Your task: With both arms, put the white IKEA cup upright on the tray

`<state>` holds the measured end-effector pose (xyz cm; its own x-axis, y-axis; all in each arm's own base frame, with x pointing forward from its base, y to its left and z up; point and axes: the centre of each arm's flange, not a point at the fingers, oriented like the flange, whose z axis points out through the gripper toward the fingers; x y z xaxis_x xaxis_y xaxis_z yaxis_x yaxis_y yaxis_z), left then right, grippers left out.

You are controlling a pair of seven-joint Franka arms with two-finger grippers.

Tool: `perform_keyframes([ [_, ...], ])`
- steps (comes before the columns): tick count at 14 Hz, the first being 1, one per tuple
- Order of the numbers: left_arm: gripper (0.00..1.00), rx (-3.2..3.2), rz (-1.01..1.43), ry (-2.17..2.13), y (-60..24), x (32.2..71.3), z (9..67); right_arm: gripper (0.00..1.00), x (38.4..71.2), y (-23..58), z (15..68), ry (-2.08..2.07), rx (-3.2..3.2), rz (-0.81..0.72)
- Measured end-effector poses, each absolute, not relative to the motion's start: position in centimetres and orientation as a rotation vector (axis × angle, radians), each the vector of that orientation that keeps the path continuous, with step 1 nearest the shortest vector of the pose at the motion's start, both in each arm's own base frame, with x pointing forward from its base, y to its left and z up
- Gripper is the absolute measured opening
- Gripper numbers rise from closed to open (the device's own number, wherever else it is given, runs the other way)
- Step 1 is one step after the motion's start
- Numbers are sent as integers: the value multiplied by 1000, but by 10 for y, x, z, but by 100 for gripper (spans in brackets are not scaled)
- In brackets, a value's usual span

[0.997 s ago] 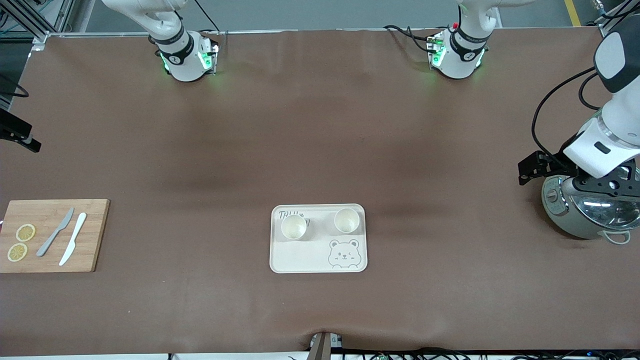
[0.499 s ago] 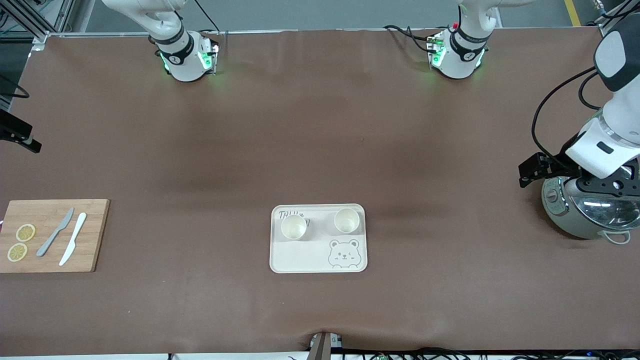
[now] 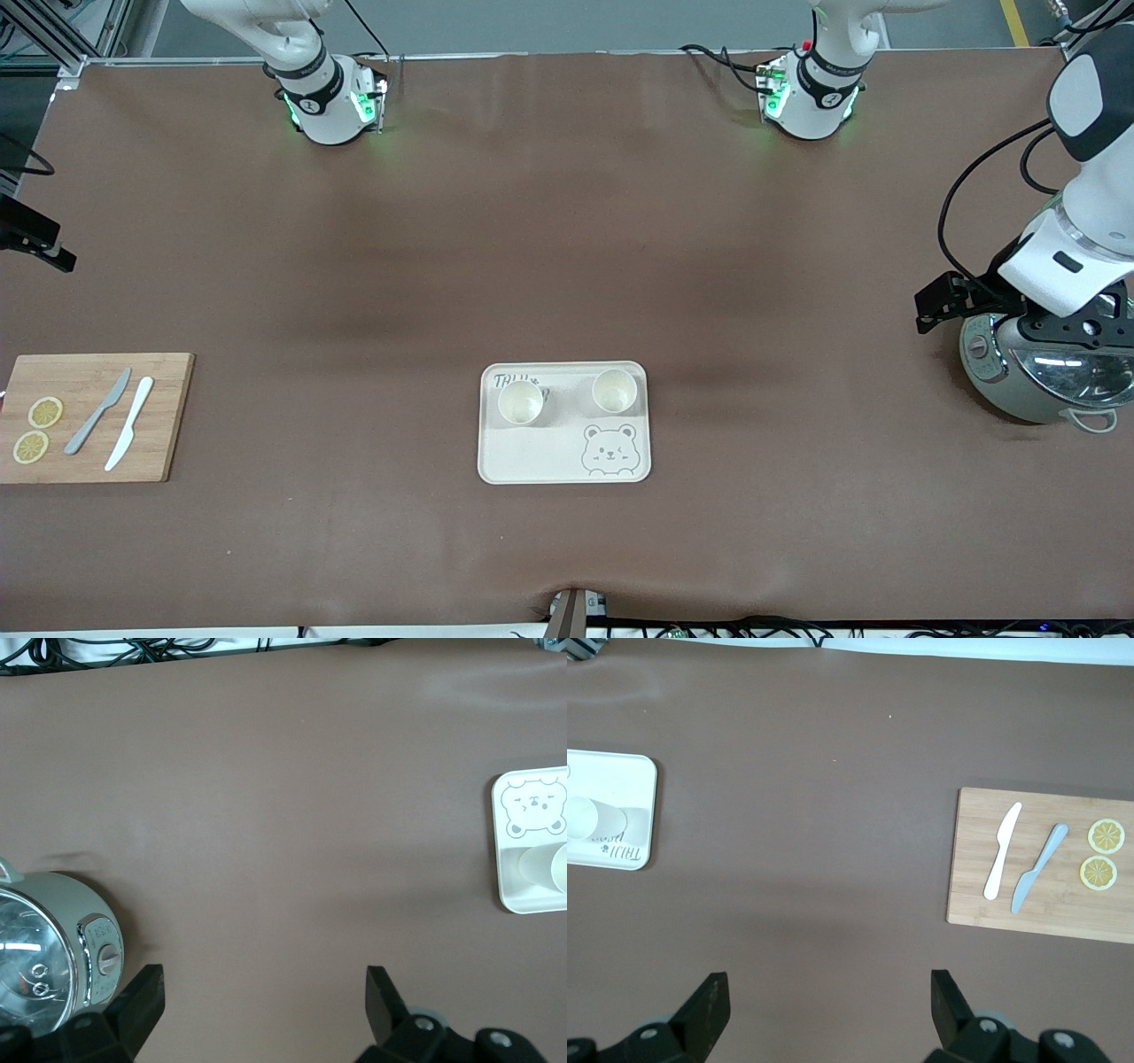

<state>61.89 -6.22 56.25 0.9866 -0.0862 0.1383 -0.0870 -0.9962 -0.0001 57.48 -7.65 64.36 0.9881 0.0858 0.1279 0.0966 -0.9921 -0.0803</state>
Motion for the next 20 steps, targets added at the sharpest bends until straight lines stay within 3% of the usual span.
perform_keyframes([
  [10, 100, 3122, 224, -127, -66, 620, 562, 100, 579, -55, 641, -79, -3037, -181],
  [20, 100, 3124, 181, -106, -58, 612, 605, 100, 580, -53, 641, -79, -3033, -180],
])
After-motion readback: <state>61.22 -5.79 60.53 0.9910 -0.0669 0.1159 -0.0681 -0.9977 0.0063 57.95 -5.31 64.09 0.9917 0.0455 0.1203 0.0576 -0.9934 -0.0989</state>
